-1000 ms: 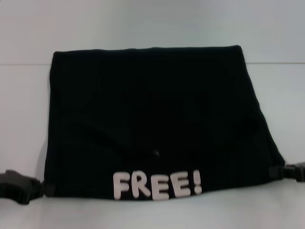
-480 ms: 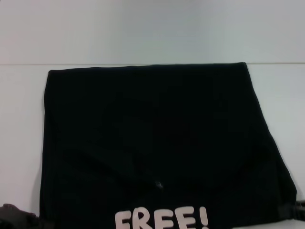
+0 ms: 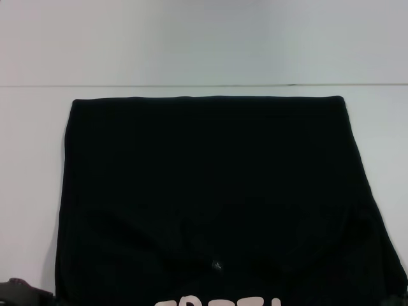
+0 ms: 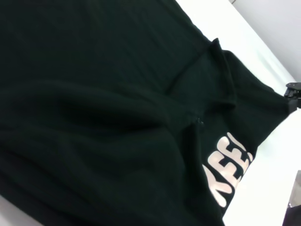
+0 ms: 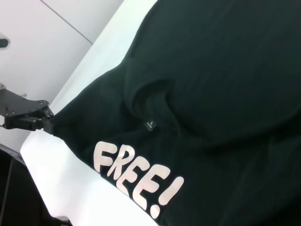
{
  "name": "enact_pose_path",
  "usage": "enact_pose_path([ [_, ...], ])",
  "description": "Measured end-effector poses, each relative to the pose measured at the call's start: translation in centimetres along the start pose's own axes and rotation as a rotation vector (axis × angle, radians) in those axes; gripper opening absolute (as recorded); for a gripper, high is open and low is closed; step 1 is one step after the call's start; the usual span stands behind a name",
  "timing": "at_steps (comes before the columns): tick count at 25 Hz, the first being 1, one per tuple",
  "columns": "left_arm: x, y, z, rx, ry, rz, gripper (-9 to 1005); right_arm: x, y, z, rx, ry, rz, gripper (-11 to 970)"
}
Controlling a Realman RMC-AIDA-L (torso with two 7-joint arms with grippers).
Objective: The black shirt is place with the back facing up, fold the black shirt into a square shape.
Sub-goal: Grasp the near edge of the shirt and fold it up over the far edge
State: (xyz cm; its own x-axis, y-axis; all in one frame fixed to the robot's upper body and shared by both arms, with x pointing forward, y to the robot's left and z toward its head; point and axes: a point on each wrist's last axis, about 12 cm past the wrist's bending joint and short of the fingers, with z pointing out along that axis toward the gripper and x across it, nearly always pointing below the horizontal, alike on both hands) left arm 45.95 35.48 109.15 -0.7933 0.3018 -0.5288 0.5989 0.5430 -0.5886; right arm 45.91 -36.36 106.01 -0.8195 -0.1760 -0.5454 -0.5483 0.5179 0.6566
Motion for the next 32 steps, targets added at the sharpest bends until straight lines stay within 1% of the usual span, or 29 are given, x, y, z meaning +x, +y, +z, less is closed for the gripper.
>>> enact_pose_path([
  [2,-0.4,0.0,0.0,0.003,-0.007,0.006,31,-0.7,-0.1,-0.1,0.005,-0.012,-0.012,42],
  [4,-1.4,0.3,-0.1,-0.005,-0.028,0.013,31,-1.7,-0.3,-0.2,0.017,-0.040,-0.028,42],
  [6,-2.8,1.0,-0.2,-0.036,-0.063,0.018,31,-3.1,-0.5,-0.4,0.034,-0.084,-0.052,42],
  [8,-4.9,2.1,-0.5,-0.088,-0.111,0.020,31,-4.8,-0.8,-0.6,0.062,-0.140,-0.082,42],
  [9,-4.9,2.1,-0.5,-0.088,-0.111,0.020,31,-5.6,-1.0,-0.6,0.077,-0.164,-0.094,42],
  [10,-7.1,3.2,-0.5,-0.141,-0.153,0.020,31,-6.3,-1.1,-0.6,0.088,-0.180,-0.104,42],
  [11,-7.8,3.5,-0.5,-0.154,-0.161,0.023,31,-7.1,-1.3,-0.6,0.104,-0.196,-0.115,42],
  [12,-9.0,4.0,-0.3,-0.187,-0.179,0.026,32,-7.9,-1.4,-0.4,0.118,-0.208,-0.128,42],
  [15,-11.8,4.9,0.2,-0.266,-0.201,0.044,32,-10.2,-1.9,0.1,0.171,-0.232,-0.151,43],
  [17,-13.9,5.4,0.7,-0.332,-0.211,0.057,32,-11.5,-2.4,0.4,0.212,-0.256,-0.143,43],
  [20,-15.7,6.1,1.1,-0.430,-0.224,0.060,32,-13.4,-3.3,1.1,0.287,-0.295,-0.117,43],
  [21,-16.1,6.3,1.3,-0.455,-0.229,0.057,32,-13.9,-3.4,1.3,0.302,-0.301,-0.114,43],
  [22,-16.8,6.6,1.5,-0.506,-0.238,0.050,32,-14.5,-3.7,1.7,0.330,-0.312,-0.109,43],
  [24,-17.4,7.1,1.9,-0.559,-0.246,0.051,32,-15.6,-4.2,2.5,0.378,-0.326,-0.104,43],
  [28,-18.5,7.5,3.1,-0.622,-0.243,0.075,31,-17.4,-4.9,4.2,0.470,-0.332,-0.099,43],
  [32,-19.7,7.6,4.3,-0.691,-0.241,0.124,31,-18.9,-5.0,6.0,0.536,-0.327,-0.118,43],
])
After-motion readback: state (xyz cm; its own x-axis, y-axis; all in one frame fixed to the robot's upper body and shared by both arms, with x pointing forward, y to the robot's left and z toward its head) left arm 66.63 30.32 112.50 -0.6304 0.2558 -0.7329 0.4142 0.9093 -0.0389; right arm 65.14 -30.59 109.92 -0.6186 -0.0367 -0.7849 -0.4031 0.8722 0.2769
